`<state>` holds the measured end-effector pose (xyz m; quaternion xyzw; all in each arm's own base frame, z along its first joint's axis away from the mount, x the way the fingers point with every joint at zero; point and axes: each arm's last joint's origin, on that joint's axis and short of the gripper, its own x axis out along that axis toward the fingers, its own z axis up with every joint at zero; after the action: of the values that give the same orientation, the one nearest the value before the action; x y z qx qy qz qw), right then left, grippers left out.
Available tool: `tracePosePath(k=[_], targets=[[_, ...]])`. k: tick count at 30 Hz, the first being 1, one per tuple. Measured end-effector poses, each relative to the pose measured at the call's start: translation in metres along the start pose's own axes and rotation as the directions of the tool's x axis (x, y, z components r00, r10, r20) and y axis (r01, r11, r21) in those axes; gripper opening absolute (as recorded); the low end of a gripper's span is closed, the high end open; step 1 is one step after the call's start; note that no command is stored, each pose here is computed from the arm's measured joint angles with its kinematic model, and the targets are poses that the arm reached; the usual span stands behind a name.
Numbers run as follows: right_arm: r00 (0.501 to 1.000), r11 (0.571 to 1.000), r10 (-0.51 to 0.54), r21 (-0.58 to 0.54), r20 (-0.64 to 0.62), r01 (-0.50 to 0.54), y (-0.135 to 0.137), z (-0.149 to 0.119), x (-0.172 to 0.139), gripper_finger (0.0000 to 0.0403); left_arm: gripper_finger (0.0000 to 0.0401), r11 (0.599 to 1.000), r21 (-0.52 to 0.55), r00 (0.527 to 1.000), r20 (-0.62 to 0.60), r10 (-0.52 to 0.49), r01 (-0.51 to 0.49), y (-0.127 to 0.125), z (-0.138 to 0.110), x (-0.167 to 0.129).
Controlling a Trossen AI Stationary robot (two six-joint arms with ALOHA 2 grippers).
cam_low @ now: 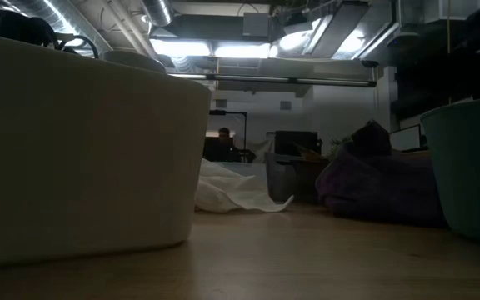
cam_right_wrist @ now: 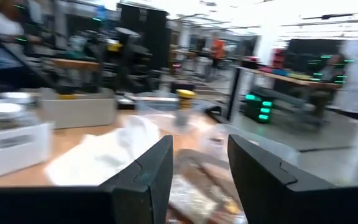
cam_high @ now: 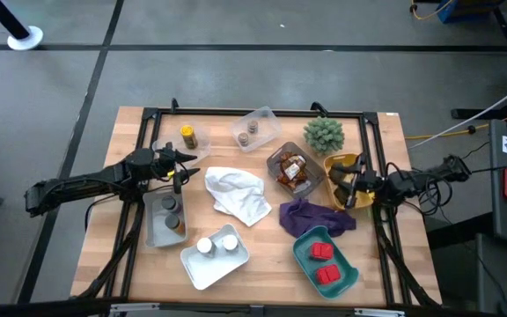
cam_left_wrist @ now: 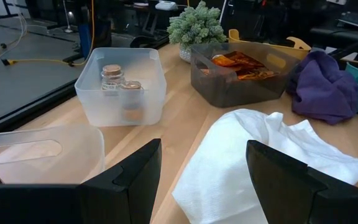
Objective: Sort spices by type
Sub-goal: Return to Home Position
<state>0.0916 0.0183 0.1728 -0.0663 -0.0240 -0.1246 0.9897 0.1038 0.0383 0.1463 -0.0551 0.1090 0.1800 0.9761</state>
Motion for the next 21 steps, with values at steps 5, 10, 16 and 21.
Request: tracePosePath(k=[5,10,16,21], targets=[[0.992,0.992,-0.127,-0.026,-0.017,0.126,-0.010,-0.002,0.004,0.0154,0.0219,1.000,0.000,1.000,0.000,0.000,0.000,0.000,0.000,0.000],[0.975,0.975,-0.222,-0.030,-0.029,0.221,-0.019,-0.003,0.006,0.0154,0.0219,1.000,0.000,1.000,0.000,0.000,0.000,0.000,0.000,0.000],[0.975,0.973,-0.220,0.063,-0.027,0.221,-0.023,-0.004,0.008,0.0154,0.0219,1.000,0.000,1.000,0.000,0.000,0.000,0.000,0.000,0.000],[1.000,0.993,0.003,0.119,-0.012,-0.002,-0.017,-0.005,0.010,0.0154,0.0219,1.000,0.000,1.000,0.000,0.000,0.000,0.000,0.000,0.000]])
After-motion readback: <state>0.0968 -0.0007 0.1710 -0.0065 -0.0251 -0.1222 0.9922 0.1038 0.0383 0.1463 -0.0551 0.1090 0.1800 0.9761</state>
